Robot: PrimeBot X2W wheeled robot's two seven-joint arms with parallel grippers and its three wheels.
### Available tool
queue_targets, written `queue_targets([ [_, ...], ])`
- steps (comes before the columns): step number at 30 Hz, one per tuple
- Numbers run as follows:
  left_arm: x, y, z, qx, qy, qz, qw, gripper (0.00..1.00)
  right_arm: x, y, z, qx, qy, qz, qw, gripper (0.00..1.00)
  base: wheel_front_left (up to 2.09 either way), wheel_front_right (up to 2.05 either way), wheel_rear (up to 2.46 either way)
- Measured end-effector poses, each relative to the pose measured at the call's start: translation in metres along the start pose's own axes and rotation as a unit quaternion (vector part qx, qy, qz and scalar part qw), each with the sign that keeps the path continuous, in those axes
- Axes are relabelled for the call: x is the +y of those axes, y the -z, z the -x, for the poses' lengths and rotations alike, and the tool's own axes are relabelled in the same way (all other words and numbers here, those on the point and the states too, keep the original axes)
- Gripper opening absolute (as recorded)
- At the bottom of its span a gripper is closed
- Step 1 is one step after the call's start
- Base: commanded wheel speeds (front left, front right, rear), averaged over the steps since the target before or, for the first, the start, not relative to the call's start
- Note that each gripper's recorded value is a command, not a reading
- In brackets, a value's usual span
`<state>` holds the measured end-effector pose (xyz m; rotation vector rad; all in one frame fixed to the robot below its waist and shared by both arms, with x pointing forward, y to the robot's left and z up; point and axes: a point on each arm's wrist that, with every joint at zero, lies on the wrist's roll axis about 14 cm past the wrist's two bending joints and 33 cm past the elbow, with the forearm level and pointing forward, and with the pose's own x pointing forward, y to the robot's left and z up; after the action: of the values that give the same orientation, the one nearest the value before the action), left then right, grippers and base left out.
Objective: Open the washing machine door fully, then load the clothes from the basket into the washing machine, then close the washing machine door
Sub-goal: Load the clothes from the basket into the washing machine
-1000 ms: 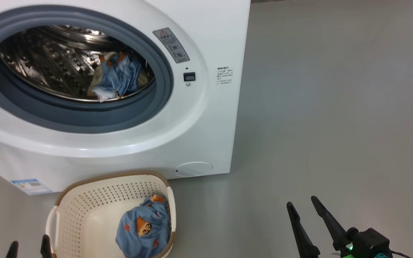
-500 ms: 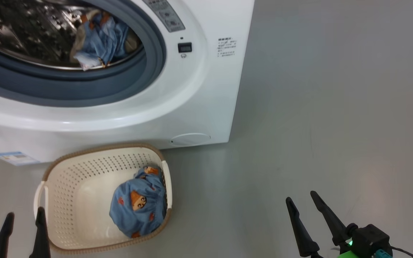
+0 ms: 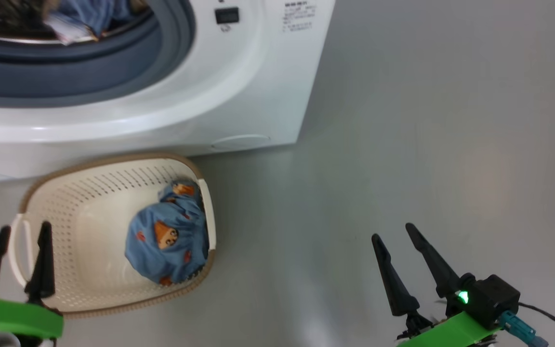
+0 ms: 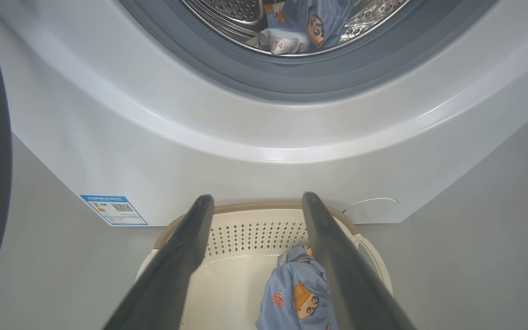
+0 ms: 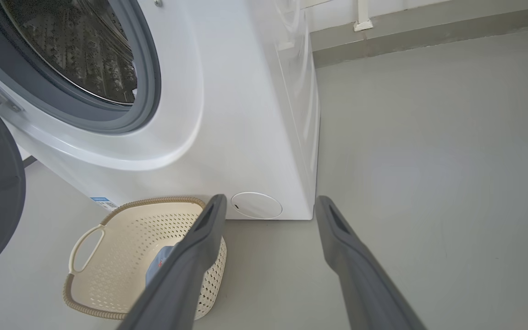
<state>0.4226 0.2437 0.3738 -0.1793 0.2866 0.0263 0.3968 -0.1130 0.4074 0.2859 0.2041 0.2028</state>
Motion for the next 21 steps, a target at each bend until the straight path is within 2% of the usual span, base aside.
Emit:
queue_targets([
  [12,-0.002,0.056,-0.07,0.078,0.034,0.0,0.996,1.0,-0.019,0.031,-0.02,0.035,0.019,-0.011,0.999,1.0,0.0,0.0,0.0],
  [21,-0.014,0.116,-0.096,0.155,0.07,-0.003,0.985,1.0,-0.033,0.058,-0.033,0.063,0.03,-0.015,0.997,1.0,0.0,0.0,0.0],
])
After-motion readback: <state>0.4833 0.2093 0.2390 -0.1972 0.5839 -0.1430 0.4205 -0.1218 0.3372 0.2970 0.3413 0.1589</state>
